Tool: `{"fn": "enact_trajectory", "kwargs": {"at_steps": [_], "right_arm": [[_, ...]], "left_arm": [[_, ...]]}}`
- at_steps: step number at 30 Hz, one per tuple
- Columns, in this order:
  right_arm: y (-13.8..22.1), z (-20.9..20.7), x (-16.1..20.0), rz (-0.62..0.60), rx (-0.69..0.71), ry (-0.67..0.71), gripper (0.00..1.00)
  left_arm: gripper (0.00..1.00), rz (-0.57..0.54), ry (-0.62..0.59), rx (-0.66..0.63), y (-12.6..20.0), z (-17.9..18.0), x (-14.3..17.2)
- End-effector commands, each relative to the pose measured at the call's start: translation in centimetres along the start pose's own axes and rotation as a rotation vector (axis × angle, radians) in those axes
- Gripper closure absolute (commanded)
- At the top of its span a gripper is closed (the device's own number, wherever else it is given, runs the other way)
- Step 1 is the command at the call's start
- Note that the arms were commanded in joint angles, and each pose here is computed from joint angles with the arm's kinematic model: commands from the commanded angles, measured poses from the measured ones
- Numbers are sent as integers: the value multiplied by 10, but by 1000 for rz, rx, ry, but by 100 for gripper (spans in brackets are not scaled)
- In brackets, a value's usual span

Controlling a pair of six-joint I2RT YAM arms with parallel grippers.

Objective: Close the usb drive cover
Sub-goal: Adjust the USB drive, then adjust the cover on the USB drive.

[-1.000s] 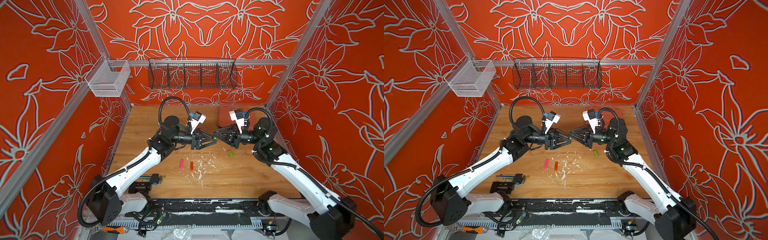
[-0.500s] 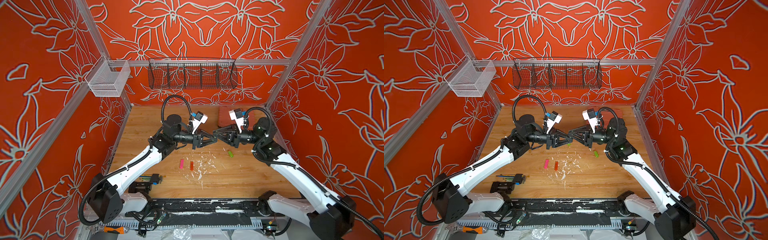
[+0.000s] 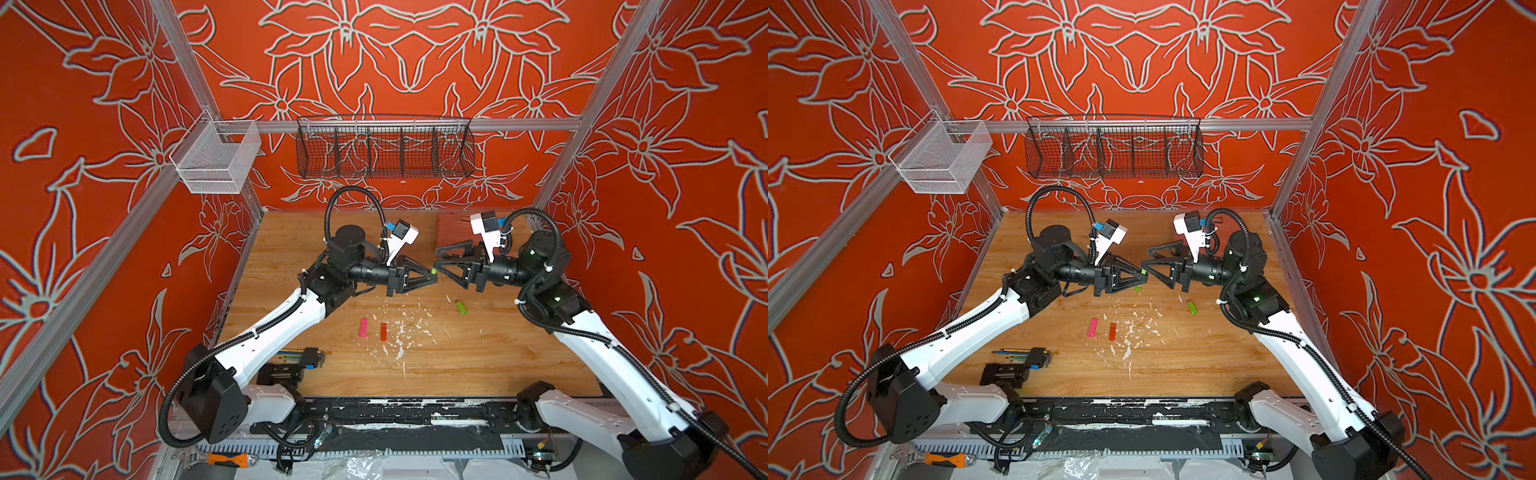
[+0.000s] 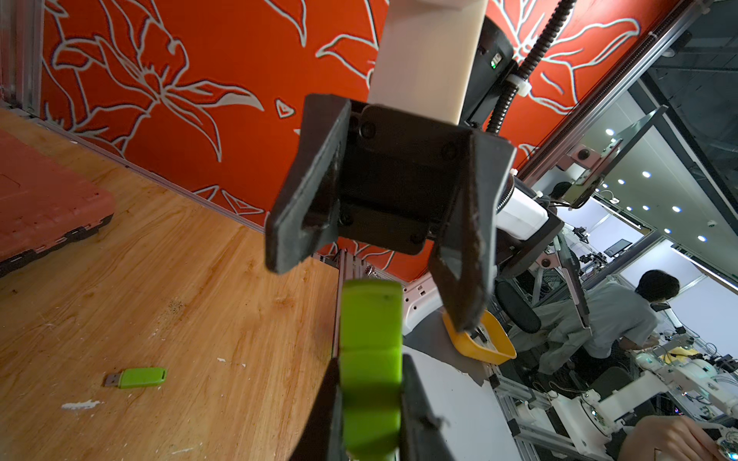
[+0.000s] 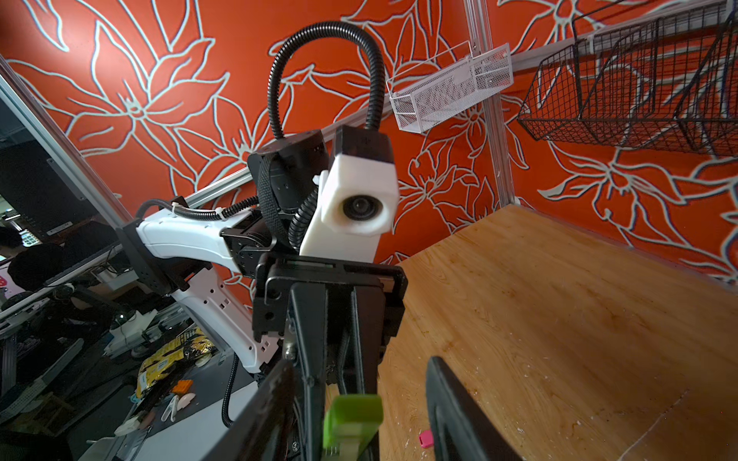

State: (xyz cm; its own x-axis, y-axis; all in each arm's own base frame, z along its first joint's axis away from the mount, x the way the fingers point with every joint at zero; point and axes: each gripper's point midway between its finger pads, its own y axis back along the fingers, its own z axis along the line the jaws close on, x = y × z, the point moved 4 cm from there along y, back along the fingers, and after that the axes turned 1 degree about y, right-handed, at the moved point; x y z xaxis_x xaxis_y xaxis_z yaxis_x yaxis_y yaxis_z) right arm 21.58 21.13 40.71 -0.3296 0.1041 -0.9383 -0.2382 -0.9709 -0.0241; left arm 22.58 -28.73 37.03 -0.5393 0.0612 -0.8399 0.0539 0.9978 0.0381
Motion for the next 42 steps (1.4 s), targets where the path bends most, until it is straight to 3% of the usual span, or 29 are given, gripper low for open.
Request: {"fn": "enact_trajectory", "kwargs": {"at_steps": [1,14,32,42], "right_arm": [[0,6,-11,-3,-28,39,45],[-2,1,-6,19,-24,33,57],[-1,-14,13,78,81,5,87],[-6,-50,66,212,202,-245,100]], "left_arm": [[97,9,-17,22,-1,-3,0],[97,9,-11,21,-2,-1,0],[97,-3,-32,33,-8,0,-17],[100,-62,-173,21,-6,-1,-56]]}}
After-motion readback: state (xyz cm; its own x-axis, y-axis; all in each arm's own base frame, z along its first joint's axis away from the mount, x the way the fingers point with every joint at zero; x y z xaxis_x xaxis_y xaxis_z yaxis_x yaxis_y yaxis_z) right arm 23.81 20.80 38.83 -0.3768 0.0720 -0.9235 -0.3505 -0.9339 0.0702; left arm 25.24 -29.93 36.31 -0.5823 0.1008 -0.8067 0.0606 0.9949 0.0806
